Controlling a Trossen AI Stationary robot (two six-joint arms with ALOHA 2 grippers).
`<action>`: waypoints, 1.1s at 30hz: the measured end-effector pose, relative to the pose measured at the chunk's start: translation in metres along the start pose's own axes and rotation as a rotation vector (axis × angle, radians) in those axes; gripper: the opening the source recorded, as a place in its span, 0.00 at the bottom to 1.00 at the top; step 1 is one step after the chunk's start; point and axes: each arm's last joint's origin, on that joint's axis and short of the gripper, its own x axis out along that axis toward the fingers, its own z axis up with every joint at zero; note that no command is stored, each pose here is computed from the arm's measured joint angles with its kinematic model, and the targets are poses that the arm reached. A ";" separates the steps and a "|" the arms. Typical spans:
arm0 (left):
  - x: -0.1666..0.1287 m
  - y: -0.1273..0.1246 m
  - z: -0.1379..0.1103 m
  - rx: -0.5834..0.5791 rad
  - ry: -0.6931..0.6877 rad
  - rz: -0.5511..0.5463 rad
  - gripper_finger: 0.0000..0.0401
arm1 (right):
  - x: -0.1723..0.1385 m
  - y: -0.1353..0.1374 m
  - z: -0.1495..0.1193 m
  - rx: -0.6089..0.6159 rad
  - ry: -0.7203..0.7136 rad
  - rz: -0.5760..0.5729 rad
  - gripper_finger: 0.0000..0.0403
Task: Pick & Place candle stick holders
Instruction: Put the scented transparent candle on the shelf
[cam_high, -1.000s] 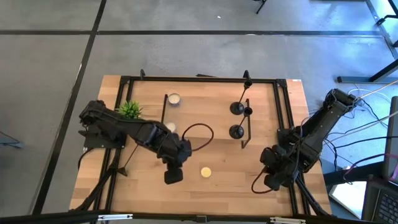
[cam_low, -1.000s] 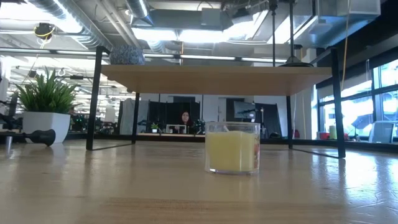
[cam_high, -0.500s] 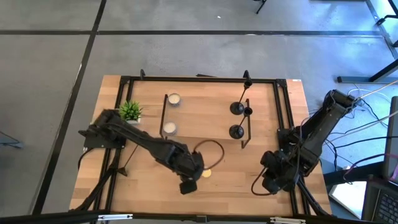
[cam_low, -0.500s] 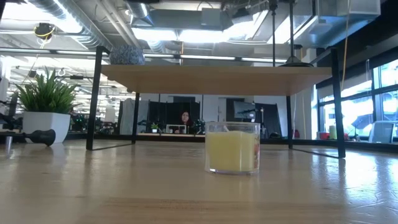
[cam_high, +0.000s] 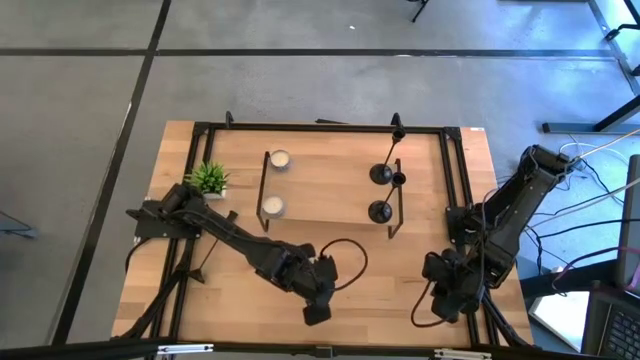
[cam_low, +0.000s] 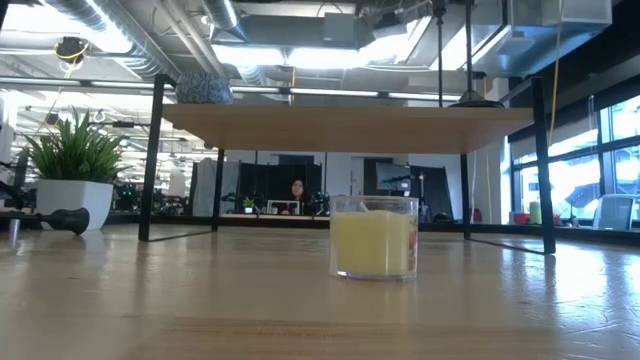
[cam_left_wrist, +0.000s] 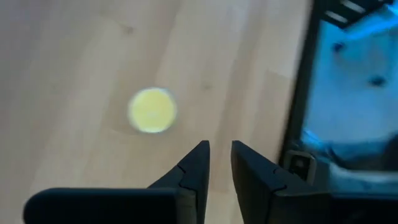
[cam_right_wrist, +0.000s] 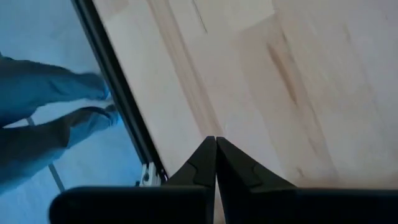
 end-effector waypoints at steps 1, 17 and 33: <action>0.000 0.002 0.000 -0.024 -0.003 0.016 0.16 | 0.000 -0.001 0.000 0.003 0.002 -0.006 0.04; 0.016 0.011 0.011 0.082 -0.061 0.098 0.27 | 0.000 -0.005 0.001 0.005 -0.053 -0.053 0.04; 0.027 -0.014 -0.020 0.258 -0.031 0.127 0.27 | 0.010 0.017 0.043 -0.337 -0.416 0.018 0.12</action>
